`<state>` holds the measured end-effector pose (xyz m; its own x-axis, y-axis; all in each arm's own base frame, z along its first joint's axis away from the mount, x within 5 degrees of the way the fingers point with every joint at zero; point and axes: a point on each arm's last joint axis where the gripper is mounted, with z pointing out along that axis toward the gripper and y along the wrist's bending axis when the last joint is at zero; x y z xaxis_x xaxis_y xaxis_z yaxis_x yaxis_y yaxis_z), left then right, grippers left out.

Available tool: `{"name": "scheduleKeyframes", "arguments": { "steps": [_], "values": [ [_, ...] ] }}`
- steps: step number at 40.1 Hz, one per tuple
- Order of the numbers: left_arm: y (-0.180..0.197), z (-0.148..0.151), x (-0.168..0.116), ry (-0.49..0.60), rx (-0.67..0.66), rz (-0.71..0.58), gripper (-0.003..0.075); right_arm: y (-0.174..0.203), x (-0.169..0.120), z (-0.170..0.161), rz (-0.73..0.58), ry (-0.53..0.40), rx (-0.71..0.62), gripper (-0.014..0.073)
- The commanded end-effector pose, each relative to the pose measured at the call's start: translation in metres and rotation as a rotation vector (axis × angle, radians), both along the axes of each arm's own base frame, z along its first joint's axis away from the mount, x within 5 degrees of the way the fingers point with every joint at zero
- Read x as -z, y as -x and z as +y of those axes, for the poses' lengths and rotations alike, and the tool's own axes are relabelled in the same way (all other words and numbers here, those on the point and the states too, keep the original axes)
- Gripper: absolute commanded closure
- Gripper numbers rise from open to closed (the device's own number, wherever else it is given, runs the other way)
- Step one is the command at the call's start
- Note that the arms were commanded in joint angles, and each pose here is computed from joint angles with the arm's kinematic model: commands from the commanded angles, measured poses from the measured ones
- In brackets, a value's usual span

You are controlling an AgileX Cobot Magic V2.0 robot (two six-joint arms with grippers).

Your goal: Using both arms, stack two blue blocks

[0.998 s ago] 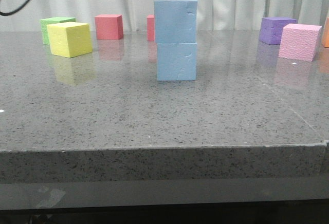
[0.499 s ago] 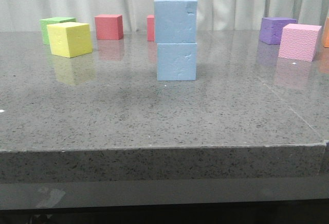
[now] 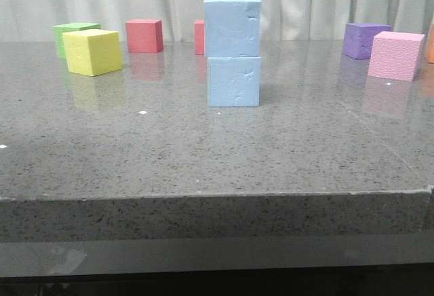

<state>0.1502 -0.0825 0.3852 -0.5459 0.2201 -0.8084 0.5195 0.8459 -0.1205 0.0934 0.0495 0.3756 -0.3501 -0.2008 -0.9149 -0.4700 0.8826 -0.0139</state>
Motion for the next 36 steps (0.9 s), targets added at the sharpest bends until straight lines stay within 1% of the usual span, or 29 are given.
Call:
{"name": "scheduleKeyframes", "arguments": {
  "steps": [1,3,8,14,16,18,19,20,23,24,25,27,29,30,32,36],
  "values": [
    [0.018,0.009,-0.005,0.080,-0.034,-0.115,0.0176,-0.001,-0.014,0.000,-0.092,-0.028,0.003,0.0002],
    [0.027,0.014,0.003,0.072,-0.039,-0.128,0.0176,-0.001,-0.014,0.000,-0.091,-0.028,0.003,0.0002],
    [0.044,0.022,0.014,0.077,-0.044,-0.154,0.0176,-0.001,-0.014,0.000,-0.091,-0.028,0.003,0.0002],
    [0.050,0.025,0.019,0.090,-0.049,-0.180,0.0178,-0.001,-0.014,0.000,-0.091,-0.028,0.003,0.0002],
    [0.050,0.025,0.018,0.091,-0.050,-0.182,0.0209,-0.001,-0.013,0.000,-0.091,-0.028,0.003,0.0005],
    [0.050,0.025,0.017,0.096,-0.053,-0.194,0.0281,-0.001,-0.013,0.000,-0.091,-0.028,0.003,0.0032],
    [0.050,0.025,0.017,0.098,-0.054,-0.197,0.0318,-0.001,-0.014,0.000,-0.093,-0.029,0.003,0.0067],
    [0.049,0.025,0.017,0.100,-0.055,-0.202,0.0371,-0.001,-0.014,0.000,-0.094,-0.030,0.003,0.0118],
    [0.048,0.026,0.016,0.088,-0.060,-0.221,0.0510,-0.001,-0.014,0.000,-0.096,-0.031,0.003,0.0298],
    [0.048,0.027,0.015,0.082,-0.062,-0.229,0.0563,-0.002,-0.014,0.000,-0.097,-0.031,0.003,0.0381],
    [0.048,0.027,0.015,0.076,-0.065,-0.238,0.0612,-0.002,-0.014,0.000,-0.097,-0.031,0.003,0.0441],
    [0.047,0.027,0.015,0.073,-0.067,-0.248,0.0687,-0.002,-0.014,0.000,-0.097,-0.031,0.003,0.0585],
    [0.047,0.027,0.015,0.073,-0.067,-0.248,0.0738,-0.002,-0.014,0.000,-0.097,-0.031,0.003,0.0688],
    [0.047,0.027,0.015,0.073,-0.067,-0.248,0.0738,-0.002,-0.014,0.000,-0.097,-0.031,0.003,0.0726],
    [0.047,0.027,0.015,0.073,-0.067,-0.248,0.0739,-0.001,-0.014,0.000,-0.096,-0.032,0.003,0.0713],
    [0.047,0.027,0.015,0.073,-0.067,-0.248,0.0739,-0.001,-0.014,0.000,-0.096,-0.032,0.003,0.0718]
  ]
}}
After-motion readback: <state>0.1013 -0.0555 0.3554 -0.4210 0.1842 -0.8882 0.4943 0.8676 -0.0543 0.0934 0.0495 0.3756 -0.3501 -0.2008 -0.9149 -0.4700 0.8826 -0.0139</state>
